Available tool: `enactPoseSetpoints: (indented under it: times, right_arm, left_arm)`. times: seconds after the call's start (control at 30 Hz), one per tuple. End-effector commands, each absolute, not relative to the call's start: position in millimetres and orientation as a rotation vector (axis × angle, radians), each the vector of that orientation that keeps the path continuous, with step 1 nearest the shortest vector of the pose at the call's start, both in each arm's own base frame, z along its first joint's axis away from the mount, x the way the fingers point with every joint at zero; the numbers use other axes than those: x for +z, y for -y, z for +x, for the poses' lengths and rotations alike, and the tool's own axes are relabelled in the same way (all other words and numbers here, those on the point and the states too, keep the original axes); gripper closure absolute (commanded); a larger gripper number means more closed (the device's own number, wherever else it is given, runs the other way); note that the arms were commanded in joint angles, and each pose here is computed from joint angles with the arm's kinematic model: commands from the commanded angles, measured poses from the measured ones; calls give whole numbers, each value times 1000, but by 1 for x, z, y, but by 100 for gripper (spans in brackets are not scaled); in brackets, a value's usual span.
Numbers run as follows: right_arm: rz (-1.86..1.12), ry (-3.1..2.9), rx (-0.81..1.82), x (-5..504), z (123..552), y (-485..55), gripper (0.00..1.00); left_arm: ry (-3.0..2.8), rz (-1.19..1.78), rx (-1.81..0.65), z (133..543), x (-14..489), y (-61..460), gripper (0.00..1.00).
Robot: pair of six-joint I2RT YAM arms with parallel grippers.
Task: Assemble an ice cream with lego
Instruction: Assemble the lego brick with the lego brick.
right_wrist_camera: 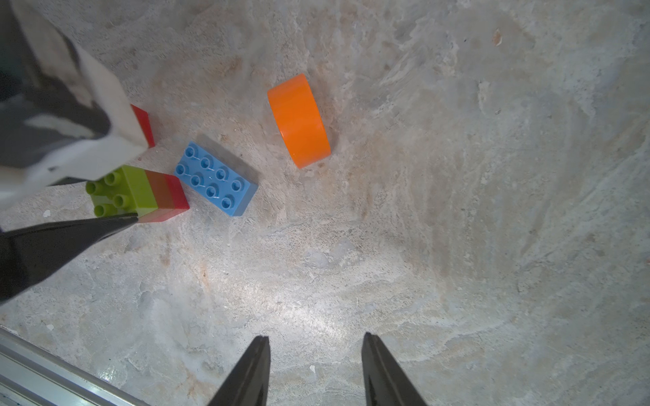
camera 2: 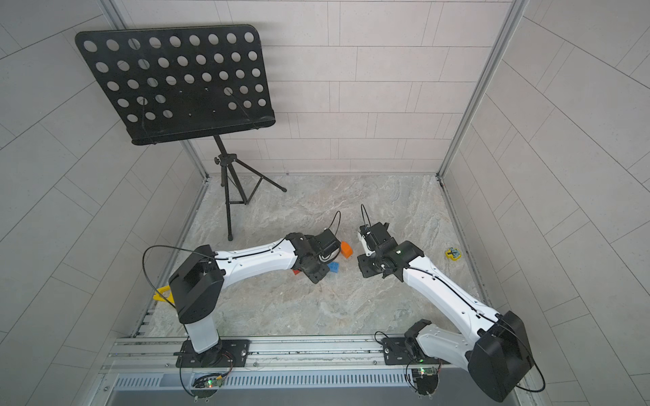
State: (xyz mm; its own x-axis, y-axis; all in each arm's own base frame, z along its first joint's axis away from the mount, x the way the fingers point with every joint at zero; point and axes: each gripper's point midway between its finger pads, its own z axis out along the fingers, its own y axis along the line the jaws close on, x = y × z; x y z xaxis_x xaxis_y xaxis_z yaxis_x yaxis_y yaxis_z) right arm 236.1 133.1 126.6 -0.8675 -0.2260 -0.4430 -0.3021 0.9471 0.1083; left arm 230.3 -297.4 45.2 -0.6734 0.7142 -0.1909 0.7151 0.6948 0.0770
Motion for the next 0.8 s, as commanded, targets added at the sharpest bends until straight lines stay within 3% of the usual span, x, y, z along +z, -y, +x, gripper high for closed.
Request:
enactPoseSetpoints:
  times: [0.0,0.47,0.77]
  right_arm:
    - [-388,-2688,218,121,232,-128,52]
    - [-393,-2694,219,120,233,-129,50]
    - [-491,-2691,162,127,242,-132,44]
  left_arm:
    - [-2893,1224,139,200,-3,260,53]
    - [-2780,1179,35,211,41,274,46]
    - [-2629,1058,-116,212,100,273,41]
